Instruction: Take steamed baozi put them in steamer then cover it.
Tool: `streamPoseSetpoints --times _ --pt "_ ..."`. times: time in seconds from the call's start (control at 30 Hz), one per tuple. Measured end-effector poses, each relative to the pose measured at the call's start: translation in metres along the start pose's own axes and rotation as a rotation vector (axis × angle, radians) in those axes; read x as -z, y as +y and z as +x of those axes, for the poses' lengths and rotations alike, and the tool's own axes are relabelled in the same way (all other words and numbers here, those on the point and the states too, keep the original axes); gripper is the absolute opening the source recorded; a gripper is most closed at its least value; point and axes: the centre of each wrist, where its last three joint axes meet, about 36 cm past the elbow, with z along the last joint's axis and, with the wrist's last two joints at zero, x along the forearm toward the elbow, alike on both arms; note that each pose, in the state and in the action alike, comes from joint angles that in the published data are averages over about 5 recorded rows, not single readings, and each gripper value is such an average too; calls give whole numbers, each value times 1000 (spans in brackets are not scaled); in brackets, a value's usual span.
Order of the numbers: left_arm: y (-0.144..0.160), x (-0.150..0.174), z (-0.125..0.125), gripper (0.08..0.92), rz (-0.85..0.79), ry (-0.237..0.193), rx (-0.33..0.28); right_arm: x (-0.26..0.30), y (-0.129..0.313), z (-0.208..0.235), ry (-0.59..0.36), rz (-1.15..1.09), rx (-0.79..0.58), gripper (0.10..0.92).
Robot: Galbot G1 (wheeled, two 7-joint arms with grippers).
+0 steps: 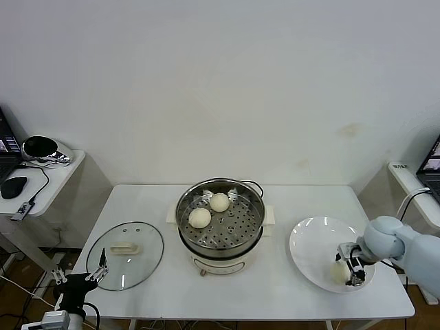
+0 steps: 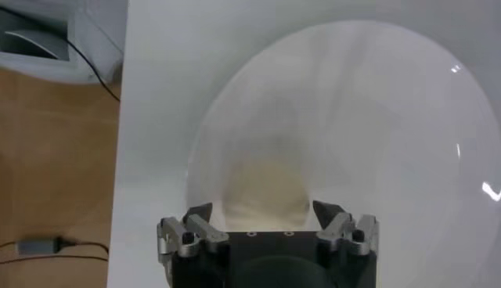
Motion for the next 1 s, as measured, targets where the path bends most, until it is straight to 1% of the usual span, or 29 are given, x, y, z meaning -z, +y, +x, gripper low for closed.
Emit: streamPoseSetpoints --times 0.13,0.27,0.4,0.53,0.73,0.9,1.0 --pt "0 1 0 823 0 -2 0 0 -1 2 -1 0 -4 584" --pt "0 2 0 823 1 -6 -1 1 -6 12 -6 -3 -11 582" --pt "-1 4 -1 823 2 -12 -4 2 -19 33 -21 -4 -30 585" --pt "-2 6 -2 823 3 -16 -7 5 -43 67 -49 -5 -72 585" --pt "-3 6 -3 823 3 -18 -12 22 -85 135 -112 28 -168 585" --pt "-3 6 -3 823 3 -19 -13 63 -115 190 -176 136 -242 592" --pt "-2 6 -3 823 2 -20 -8 98 -127 213 -213 232 -264 594"
